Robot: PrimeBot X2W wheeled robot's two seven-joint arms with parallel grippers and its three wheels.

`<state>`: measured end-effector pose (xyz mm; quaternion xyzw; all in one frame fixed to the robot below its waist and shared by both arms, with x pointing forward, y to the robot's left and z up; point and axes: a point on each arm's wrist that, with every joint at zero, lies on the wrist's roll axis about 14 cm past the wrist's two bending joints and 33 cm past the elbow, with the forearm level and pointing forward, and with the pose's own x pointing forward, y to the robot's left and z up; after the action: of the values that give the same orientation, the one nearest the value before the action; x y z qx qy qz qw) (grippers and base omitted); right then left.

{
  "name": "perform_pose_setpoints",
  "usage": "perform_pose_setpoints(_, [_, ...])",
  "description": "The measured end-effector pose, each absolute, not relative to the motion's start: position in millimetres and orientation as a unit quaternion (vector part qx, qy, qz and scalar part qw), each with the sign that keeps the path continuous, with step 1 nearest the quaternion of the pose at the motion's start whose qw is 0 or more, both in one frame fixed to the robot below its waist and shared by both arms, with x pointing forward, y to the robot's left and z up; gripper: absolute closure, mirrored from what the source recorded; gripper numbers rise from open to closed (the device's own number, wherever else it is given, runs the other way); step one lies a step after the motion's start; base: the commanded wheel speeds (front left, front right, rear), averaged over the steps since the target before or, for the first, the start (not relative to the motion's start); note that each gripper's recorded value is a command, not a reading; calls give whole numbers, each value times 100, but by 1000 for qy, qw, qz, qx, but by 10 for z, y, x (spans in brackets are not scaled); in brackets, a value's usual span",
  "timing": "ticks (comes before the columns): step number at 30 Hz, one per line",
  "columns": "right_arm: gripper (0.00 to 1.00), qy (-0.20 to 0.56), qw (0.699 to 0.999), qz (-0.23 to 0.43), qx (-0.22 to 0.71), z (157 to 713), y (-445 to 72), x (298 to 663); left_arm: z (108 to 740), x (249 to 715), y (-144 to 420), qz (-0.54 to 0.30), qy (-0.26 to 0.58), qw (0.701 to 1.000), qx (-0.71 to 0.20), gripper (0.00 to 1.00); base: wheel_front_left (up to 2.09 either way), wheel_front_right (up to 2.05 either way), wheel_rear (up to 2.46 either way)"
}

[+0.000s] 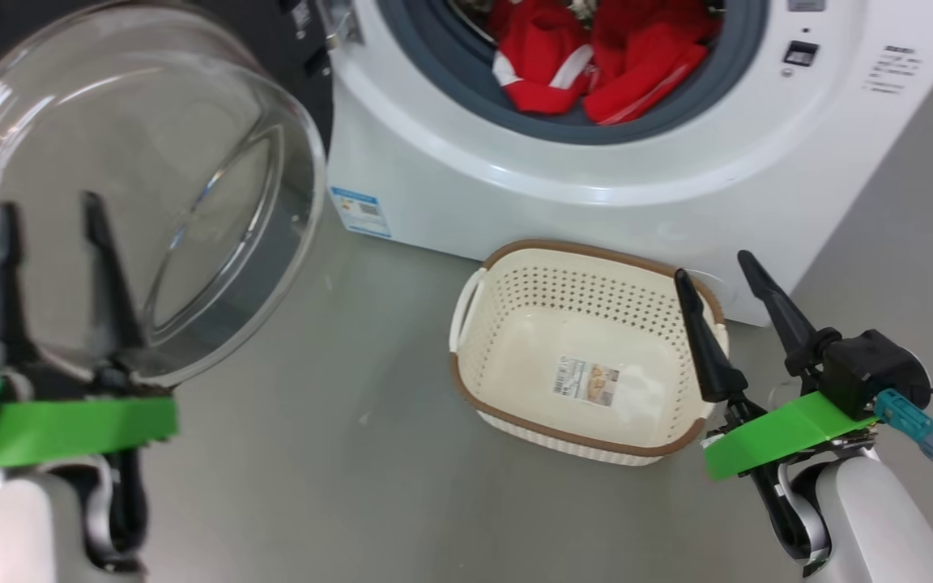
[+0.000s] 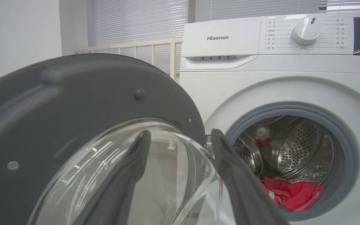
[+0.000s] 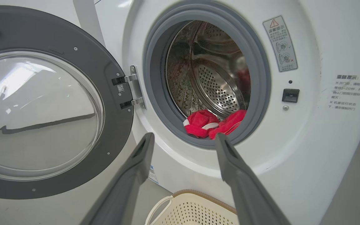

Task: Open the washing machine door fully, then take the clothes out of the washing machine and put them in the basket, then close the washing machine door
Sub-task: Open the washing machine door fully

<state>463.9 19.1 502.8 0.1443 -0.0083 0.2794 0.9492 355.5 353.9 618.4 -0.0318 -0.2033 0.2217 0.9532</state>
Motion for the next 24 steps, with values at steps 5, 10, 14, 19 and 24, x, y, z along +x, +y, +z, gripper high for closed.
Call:
perform_pose_setpoints(5, [0,-21,958,248,139,5072,-52,4666,6159,3748,3125,155,-206,964,-66,0,0,0,0])
perform_pose_setpoints(10, [0,-34,969,212,125,5096,-346,4680,6085,3926,2753,97,-193,972,-93,0,0,0,0])
perform_pose_setpoints(14, [0,-44,976,185,105,5116,-571,4664,5967,4035,2504,59,-171,977,-109,0,0,0,0])
perform_pose_setpoints(19, [0,-50,984,148,90,5135,-880,4624,5831,4133,2268,24,-150,981,-123,0,0,0,0])
perform_pose_setpoints(24, [0,-58,989,116,75,5182,-1151,4540,5663,4172,2079,-6,-123,985,-122,0,0,0,0])
